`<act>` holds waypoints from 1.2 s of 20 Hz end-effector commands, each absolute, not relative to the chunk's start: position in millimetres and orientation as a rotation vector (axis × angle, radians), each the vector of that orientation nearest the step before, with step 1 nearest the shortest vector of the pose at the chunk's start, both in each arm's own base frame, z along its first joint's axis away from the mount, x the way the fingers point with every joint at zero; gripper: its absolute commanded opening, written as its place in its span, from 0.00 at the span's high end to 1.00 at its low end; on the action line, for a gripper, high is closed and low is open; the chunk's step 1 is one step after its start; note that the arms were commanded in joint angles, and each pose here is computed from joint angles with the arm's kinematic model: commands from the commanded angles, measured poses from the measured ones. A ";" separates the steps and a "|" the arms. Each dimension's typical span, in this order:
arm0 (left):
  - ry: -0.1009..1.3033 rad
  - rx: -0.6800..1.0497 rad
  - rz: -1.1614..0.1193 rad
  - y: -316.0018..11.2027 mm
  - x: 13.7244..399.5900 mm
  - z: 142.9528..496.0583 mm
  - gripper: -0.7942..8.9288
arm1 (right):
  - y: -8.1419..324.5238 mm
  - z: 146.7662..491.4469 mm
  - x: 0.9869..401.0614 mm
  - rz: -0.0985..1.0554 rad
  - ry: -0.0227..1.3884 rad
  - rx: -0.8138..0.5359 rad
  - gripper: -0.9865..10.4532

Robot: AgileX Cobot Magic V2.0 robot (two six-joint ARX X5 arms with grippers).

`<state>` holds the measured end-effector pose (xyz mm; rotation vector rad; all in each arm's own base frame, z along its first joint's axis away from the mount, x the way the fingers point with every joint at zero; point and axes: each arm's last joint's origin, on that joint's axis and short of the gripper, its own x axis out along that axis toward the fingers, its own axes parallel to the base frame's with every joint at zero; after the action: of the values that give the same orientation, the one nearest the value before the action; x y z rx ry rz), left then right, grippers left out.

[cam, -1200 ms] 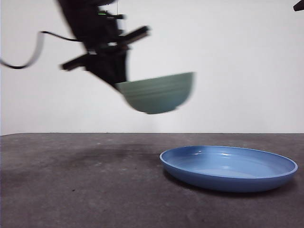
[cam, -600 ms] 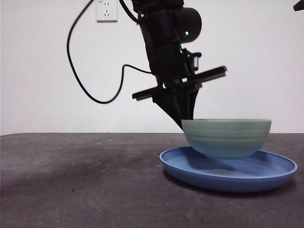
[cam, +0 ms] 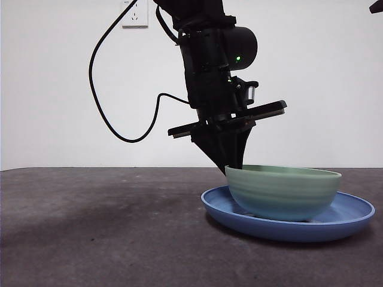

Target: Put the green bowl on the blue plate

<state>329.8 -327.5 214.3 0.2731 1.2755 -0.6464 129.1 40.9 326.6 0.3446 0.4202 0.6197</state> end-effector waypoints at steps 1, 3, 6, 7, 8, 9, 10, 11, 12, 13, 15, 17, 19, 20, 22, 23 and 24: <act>1.233 0.278 -0.674 -336.9 332.6 213.3 0.88 | 41.3 332.1 129.0 0.628 0.398 0.330 0.42; 1.214 0.271 -0.680 -338.2 333.9 214.8 0.84 | 41.3 332.1 129.0 0.628 0.398 0.330 0.42; 1.206 0.261 -0.678 -337.8 335.5 226.1 0.61 | 41.3 332.1 129.0 0.628 0.398 0.330 0.42; 1.205 0.258 -0.675 -336.4 336.4 235.0 0.52 | 41.3 332.1 129.0 0.628 0.398 0.330 0.42; 1.207 0.258 -0.674 -335.3 336.3 243.4 0.46 | 41.3 332.1 129.0 0.628 0.398 0.330 0.42; 1.213 0.261 -0.673 -333.8 335.0 254.1 0.42 | 41.3 332.1 129.0 0.628 0.398 0.330 0.42; 1.218 0.272 -0.677 -331.9 333.1 264.4 0.40 | 41.3 332.1 129.0 0.628 0.398 0.330 0.42; 1.219 0.293 -0.688 -329.5 330.4 276.6 0.40 | 41.3 332.1 129.0 0.628 0.398 0.330 0.42; 1.216 0.308 -0.697 -326.3 327.7 288.6 0.40 | 41.3 332.1 129.0 0.628 0.398 0.330 0.42; 1.211 0.325 -0.708 -321.5 323.8 302.2 0.40 | 41.3 332.1 129.0 0.628 0.398 0.330 0.42; 1.186 0.342 -0.718 -305.7 315.7 328.8 0.40 | 41.3 332.1 129.0 0.628 0.398 0.330 0.42; 1.151 0.321 -0.709 -283.7 307.3 357.8 0.38 | 41.3 332.1 128.9 0.628 0.398 0.330 0.42; 1.107 0.291 -0.696 -260.2 296.1 386.9 0.28 | 41.3 332.1 129.0 0.628 0.398 0.330 0.42; 1.077 0.274 -0.692 -246.7 287.4 403.8 0.27 | 41.3 332.1 128.9 0.628 0.397 0.328 0.42; 1.005 0.238 -0.683 -220.2 269.5 432.6 0.27 | 41.3 332.1 128.9 0.628 0.397 0.326 0.42; 0.976 0.232 -0.684 -207.9 258.3 443.6 0.27 | 41.3 332.0 129.0 0.628 0.397 0.327 0.42; 0.951 0.230 -0.685 -195.2 245.9 452.8 0.27 | 41.3 331.9 129.0 0.628 0.399 0.327 0.42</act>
<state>246.9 -194.7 454.0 0.2015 0.9298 -0.6786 129.1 40.8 326.5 0.3436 0.4213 0.6193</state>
